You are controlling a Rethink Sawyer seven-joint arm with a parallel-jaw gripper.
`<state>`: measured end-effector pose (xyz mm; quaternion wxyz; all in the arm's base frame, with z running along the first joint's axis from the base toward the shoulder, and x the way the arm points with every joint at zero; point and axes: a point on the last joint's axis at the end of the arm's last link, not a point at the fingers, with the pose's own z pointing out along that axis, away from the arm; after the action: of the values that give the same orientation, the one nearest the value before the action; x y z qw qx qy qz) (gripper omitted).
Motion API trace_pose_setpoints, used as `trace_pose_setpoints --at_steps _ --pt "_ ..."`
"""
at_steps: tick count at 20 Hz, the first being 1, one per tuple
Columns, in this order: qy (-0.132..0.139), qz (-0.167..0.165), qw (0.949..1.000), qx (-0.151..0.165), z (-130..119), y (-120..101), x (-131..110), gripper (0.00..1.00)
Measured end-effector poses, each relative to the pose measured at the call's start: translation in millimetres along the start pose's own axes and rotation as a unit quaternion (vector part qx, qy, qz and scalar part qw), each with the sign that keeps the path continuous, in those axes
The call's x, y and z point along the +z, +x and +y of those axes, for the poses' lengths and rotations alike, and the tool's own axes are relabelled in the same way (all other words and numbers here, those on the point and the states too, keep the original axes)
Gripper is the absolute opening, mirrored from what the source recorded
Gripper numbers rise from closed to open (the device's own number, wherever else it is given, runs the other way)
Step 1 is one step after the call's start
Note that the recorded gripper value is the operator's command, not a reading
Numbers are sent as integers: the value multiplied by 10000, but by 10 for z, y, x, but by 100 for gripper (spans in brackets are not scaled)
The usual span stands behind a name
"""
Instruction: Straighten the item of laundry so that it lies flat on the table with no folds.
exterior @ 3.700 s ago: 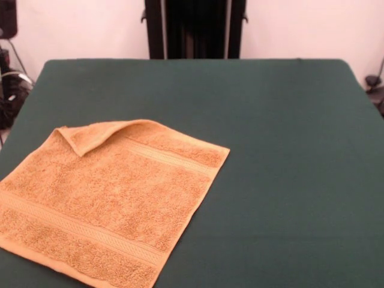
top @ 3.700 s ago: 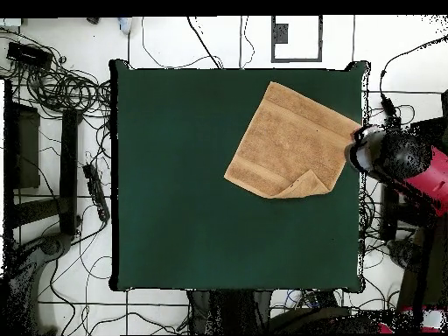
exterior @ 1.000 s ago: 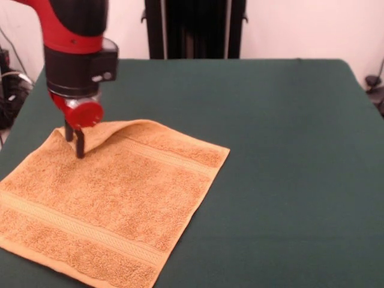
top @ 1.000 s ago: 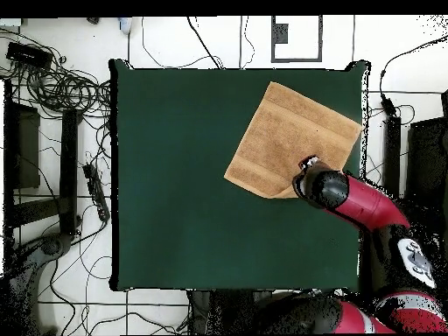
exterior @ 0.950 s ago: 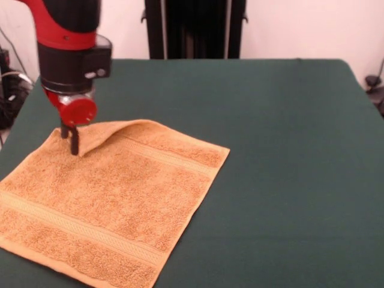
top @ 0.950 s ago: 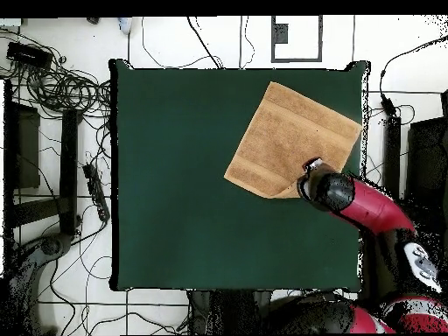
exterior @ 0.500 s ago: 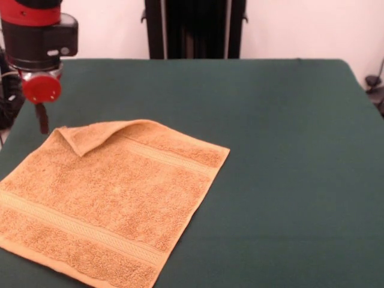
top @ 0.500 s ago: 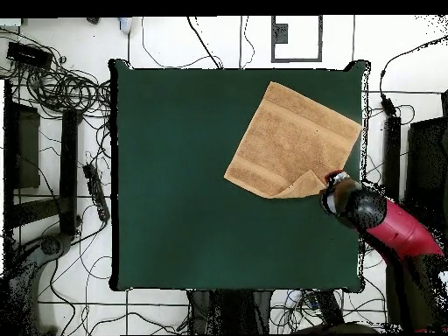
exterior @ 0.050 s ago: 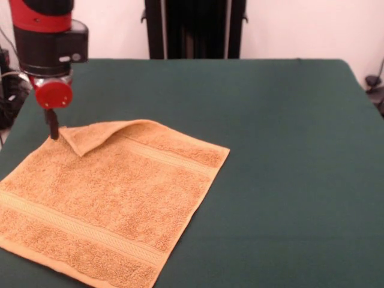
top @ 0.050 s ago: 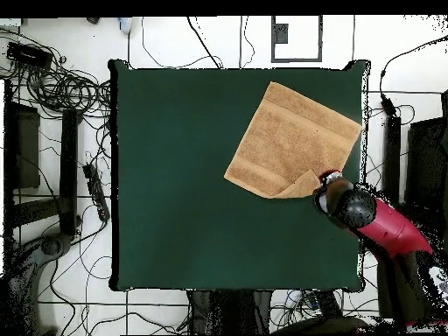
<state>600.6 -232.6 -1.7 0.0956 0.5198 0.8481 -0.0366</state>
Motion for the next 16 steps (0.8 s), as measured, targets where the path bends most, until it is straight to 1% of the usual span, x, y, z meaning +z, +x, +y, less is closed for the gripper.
trace_pose_setpoints --at_steps 1,2,5,9,12,16 --pt "-10 -9 10000 -19 18 18 6 100" --pt "-51 -34 9999 -125 108 129 45 100" --pt "-87 -43 9997 -240 202 258 82 100" --pt "-114 -34 9993 -360 282 416 158 100" --pt "-91 11 9992 -384 268 488 232 100" --pt "-90 6 9993 -363 257 460 247 100"
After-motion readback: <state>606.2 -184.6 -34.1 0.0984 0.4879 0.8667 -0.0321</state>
